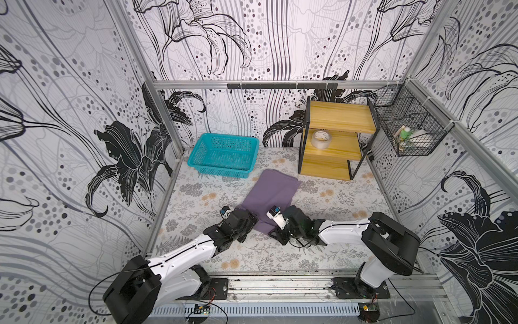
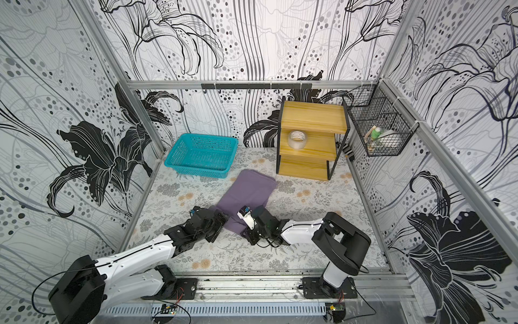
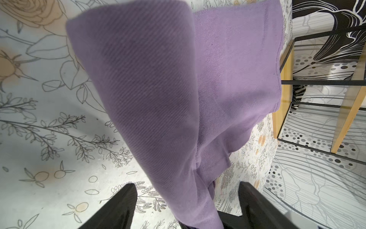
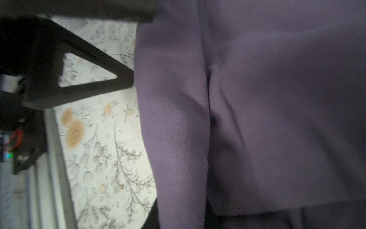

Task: Roll up the long pants
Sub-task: Roll the long pant at the center of the board.

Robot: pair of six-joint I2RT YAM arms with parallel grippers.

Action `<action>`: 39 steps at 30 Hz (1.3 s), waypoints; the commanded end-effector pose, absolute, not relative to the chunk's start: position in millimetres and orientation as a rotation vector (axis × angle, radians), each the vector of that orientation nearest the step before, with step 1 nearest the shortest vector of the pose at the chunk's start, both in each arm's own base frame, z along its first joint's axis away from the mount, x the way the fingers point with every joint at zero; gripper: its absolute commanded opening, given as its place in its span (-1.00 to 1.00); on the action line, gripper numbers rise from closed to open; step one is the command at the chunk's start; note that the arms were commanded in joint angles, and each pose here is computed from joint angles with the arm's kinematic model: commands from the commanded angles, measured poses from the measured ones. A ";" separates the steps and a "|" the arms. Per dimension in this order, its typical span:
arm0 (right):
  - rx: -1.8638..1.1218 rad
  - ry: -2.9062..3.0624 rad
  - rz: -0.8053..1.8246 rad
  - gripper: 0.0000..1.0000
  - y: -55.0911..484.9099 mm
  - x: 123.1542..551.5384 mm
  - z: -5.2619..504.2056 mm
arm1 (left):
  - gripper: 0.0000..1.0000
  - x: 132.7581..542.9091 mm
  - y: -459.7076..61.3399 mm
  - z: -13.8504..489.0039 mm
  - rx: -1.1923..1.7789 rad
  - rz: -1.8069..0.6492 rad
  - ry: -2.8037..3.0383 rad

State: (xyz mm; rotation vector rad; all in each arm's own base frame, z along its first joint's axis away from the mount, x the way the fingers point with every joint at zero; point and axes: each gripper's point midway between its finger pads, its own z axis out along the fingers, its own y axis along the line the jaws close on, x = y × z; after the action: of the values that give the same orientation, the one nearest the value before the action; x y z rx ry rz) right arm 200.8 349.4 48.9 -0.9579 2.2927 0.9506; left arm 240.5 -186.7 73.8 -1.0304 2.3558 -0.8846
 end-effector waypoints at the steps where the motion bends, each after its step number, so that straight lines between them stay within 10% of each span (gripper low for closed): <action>1: -0.972 2.349 1.346 -0.92 358.0 163.9 59.2 | 0.71 239.1 -196.7 69.9 -1.009 -0.925 2.364; 7: -0.839 2.443 1.499 -0.92 344.2 167.2 49.5 | 0.62 249.3 -197.0 57.8 -1.011 -0.862 2.373; 12: -0.713 2.577 1.362 -0.84 326.4 178.9 24.7 | 0.10 251.4 -195.1 35.9 -1.026 -0.777 2.433; 18: -0.662 2.441 0.921 0.03 303.8 217.4 57.8 | -0.21 244.0 -191.5 17.4 -1.058 -0.726 2.483; 22: -0.786 2.197 0.496 0.26 296.1 225.2 95.2 | -0.23 244.9 -190.8 18.9 -1.064 -0.724 2.478; 34: -1.136 1.943 0.097 0.20 345.2 202.4 69.9 | -0.24 247.0 -189.6 24.3 -1.066 -0.712 2.471; 39: -1.127 1.996 -0.057 -0.25 334.8 211.8 36.0 | -0.19 247.8 -190.4 28.3 -1.065 -0.720 2.467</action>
State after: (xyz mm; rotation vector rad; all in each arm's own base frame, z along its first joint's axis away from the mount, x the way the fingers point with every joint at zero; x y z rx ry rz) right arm 200.7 347.5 46.3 -1.1520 1.9879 0.0881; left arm 246.6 -196.5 26.7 -1.0551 2.4680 -0.7605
